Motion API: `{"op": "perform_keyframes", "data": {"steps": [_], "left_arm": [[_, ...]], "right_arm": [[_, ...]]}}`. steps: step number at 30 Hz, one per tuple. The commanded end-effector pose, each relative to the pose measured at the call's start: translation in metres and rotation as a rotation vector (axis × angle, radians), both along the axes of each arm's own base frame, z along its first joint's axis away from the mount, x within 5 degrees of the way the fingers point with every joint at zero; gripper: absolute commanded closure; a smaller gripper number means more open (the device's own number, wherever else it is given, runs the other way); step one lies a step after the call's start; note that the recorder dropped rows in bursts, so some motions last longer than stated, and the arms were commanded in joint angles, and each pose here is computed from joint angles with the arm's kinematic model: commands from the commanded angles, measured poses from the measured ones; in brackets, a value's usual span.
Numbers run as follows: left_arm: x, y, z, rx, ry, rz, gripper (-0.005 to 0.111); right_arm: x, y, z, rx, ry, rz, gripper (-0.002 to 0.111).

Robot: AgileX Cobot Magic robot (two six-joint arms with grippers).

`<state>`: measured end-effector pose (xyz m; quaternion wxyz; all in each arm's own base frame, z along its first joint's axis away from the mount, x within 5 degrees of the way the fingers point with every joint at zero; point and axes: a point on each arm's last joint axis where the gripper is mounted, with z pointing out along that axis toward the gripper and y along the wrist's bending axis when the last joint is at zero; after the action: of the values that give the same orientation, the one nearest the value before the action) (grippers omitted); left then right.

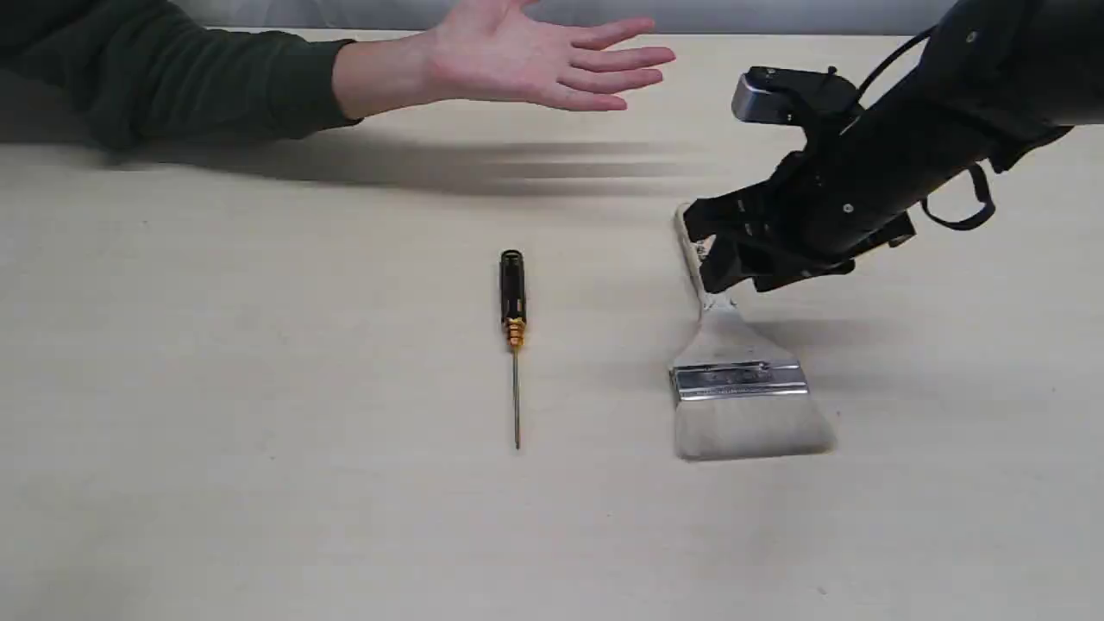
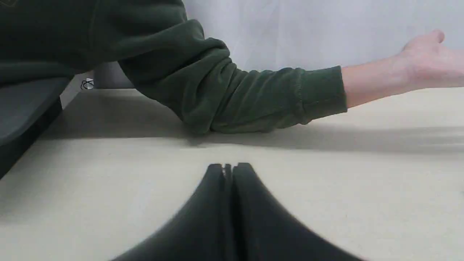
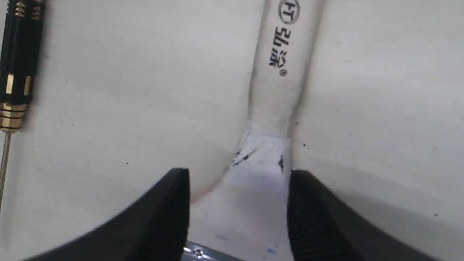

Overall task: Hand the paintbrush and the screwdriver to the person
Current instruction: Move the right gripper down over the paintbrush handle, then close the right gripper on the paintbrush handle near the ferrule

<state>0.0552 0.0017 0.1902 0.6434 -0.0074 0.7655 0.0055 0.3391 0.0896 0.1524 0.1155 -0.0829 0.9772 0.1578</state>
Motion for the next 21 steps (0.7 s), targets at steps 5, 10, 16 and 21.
{"op": "perform_keyframes", "data": {"steps": [5,10,16,21], "left_arm": [[0.0,-0.001,0.0,-0.006,-0.01,-0.007,0.107],[0.0,-0.001,0.0,-0.006,-0.01,-0.007,0.107],[0.0,-0.001,0.0,-0.006,-0.01,-0.007,0.107],[0.0,-0.001,0.0,-0.006,-0.01,-0.007,0.107]], "right_arm": [[0.006,0.008,-0.004,-0.021,-0.049,-0.003,0.047],[0.007,0.005,-0.014,-0.056,-0.021,-0.028,0.047],[0.007,0.005,-0.032,-0.067,0.026,-0.03,0.047],[0.009,0.005,-0.034,-0.068,0.02,-0.032,0.047]]}}
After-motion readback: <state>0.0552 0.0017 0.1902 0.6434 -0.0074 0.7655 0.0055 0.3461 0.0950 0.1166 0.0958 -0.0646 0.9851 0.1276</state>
